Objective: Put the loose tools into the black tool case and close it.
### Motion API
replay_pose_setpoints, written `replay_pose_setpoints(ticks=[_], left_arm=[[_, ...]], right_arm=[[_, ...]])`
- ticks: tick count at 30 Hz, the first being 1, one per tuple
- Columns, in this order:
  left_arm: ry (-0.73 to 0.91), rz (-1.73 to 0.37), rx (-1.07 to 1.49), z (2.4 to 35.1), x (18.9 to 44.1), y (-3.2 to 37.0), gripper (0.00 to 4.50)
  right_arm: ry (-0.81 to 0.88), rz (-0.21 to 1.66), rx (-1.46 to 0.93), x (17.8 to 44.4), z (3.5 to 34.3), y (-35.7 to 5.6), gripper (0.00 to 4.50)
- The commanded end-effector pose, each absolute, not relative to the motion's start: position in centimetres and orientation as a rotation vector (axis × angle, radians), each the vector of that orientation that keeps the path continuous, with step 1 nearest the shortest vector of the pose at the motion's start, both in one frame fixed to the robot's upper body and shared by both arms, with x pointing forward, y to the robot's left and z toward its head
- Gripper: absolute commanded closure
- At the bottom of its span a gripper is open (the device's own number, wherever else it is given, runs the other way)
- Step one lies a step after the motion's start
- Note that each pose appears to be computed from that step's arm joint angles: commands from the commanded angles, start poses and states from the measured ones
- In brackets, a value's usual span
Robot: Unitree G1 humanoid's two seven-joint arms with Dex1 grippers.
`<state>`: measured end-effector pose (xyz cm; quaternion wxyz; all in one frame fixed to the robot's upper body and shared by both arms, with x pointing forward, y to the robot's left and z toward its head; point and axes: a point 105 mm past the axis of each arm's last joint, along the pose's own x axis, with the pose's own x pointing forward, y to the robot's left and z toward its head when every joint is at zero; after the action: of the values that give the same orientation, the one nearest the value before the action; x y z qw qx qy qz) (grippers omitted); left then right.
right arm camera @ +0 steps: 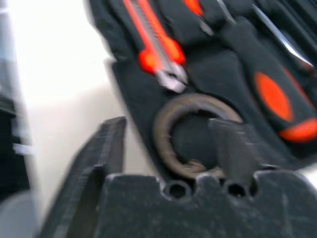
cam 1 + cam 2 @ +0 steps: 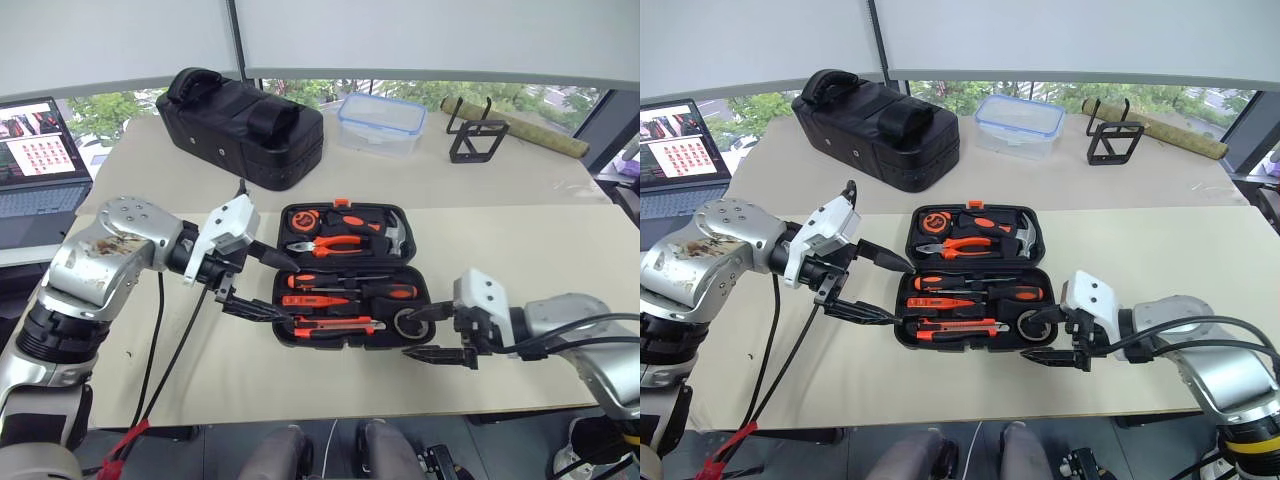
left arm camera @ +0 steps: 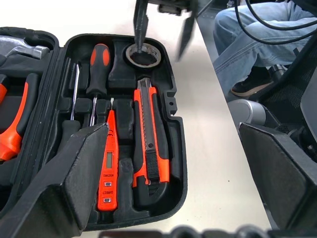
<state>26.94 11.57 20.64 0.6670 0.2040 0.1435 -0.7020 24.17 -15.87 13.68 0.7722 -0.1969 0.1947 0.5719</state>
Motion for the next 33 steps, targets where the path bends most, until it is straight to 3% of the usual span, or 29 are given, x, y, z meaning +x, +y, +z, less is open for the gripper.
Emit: replay_pose_setpoints(ticks=[1,5,6,8,11,14,18,21,26,29,33], left_arm=[[0.281,-1.525,0.486,21.4,27.7,12.1,0.00],[0.282,-1.362,0.466,20.3,30.2,13.5,0.00],[0.296,-1.286,0.465,19.6,31.2,14.3,0.26],[0.354,-1.163,0.480,17.4,32.6,16.5,0.76],[0.436,-1.106,0.527,14.6,32.6,18.7,1.96],[0.448,-1.116,0.514,13.7,32.4,18.5,3.08],[0.444,-1.036,0.500,12.1,33.9,17.9,4.45],[0.425,-1.014,0.473,12.0,34.6,17.4,4.45],[0.388,-1.172,0.390,12.3,32.7,14.2,4.45],[0.404,-1.264,0.354,12.0,31.0,13.0,4.45],[0.464,-1.401,0.346,11.9,27.7,13.0,4.45]], right_arm=[[0.357,1.200,-0.427,24.7,16.8,-16.9,1.16],[0.302,0.996,-0.374,27.8,18.3,-19.7,1.16],[0.285,0.925,-0.346,28.8,18.5,-20.8,1.67],[0.296,0.787,-0.309,30.8,17.8,-22.9,2.21],[0.354,0.727,-0.344,32.0,16.0,-24.6,3.28],[0.389,0.732,-0.389,32.6,14.7,-24.9,4.34],[0.420,0.801,-0.500,33.4,12.8,-24.2,4.50],[0.419,0.843,-0.526,34.0,12.3,-23.4,4.50],[0.365,0.983,-0.608,34.1,12.6,-20.4,4.50],[0.284,1.149,-0.618,32.2,13.6,-18.4,4.50],[0.292,1.211,-0.663,30.4,13.5,-18.8,4.50]])
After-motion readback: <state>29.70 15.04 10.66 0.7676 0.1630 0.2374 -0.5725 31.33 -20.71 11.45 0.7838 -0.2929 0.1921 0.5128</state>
